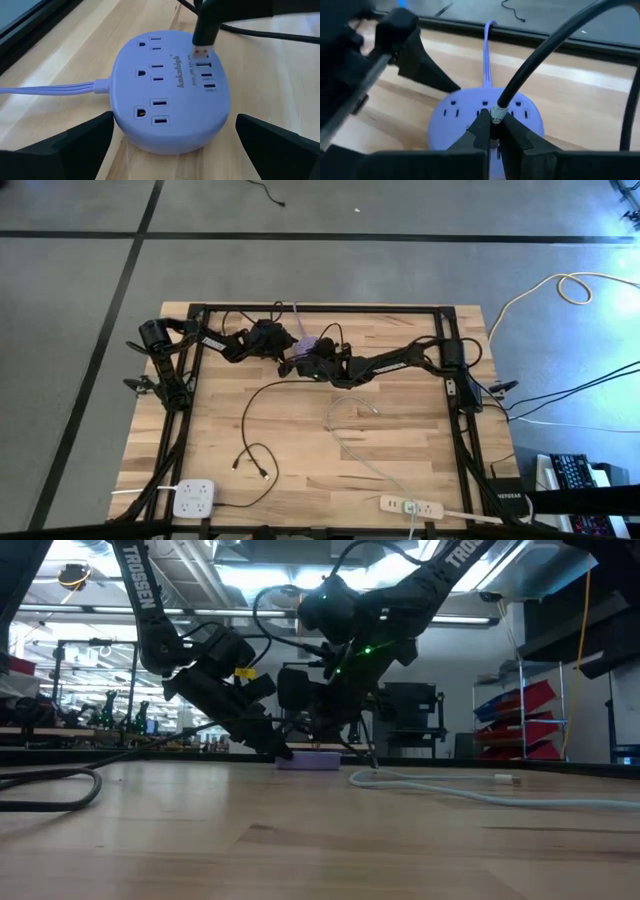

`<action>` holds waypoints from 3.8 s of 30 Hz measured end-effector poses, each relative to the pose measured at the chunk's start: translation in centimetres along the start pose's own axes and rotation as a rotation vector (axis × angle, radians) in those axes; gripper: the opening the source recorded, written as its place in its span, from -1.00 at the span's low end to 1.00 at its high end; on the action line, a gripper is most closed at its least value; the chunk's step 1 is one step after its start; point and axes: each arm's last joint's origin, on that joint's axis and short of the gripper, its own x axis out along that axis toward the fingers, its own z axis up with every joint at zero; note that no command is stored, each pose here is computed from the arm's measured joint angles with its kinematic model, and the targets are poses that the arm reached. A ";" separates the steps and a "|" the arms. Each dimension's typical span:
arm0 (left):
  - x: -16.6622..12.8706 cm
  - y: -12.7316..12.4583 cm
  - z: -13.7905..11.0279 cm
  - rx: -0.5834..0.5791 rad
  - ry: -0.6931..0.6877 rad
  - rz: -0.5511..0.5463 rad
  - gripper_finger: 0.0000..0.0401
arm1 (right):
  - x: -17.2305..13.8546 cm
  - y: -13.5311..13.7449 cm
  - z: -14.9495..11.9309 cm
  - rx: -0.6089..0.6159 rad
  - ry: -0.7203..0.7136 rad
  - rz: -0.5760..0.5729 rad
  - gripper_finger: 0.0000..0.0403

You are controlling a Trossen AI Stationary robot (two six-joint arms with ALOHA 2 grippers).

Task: Insert USB
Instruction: Insert the black usb cable into the purple outlet extension

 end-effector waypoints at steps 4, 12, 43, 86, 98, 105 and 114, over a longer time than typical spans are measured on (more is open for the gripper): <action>0.0 0.0 0.0 0.000 0.000 0.001 0.99 | 0.2 0.0 -0.2 -0.005 -0.005 -0.011 -1.00; 0.0 0.0 0.0 0.000 0.000 0.003 0.99 | 0.1 0.0 -0.2 -0.008 -0.005 -0.011 -1.00; 0.0 0.0 0.0 -0.004 0.000 0.006 0.99 | -0.6 0.3 -0.7 -0.039 -0.040 -0.042 -1.00; 0.0 0.0 0.0 -0.004 -0.001 0.006 0.99 | 0.0 0.0 -0.5 -0.001 -0.003 -0.023 -1.00; 0.0 0.0 0.0 -0.004 0.000 0.006 0.99 | 0.0 -0.1 -0.6 -0.013 0.011 -0.023 -1.00; 0.0 0.0 0.0 -0.003 0.000 0.006 0.99 | -0.1 -0.1 -0.5 -0.039 0.028 -0.013 -1.00; 0.0 0.0 0.0 -0.003 0.000 0.006 0.99 | -0.2 -0.2 -0.6 -0.045 0.036 -0.023 -1.00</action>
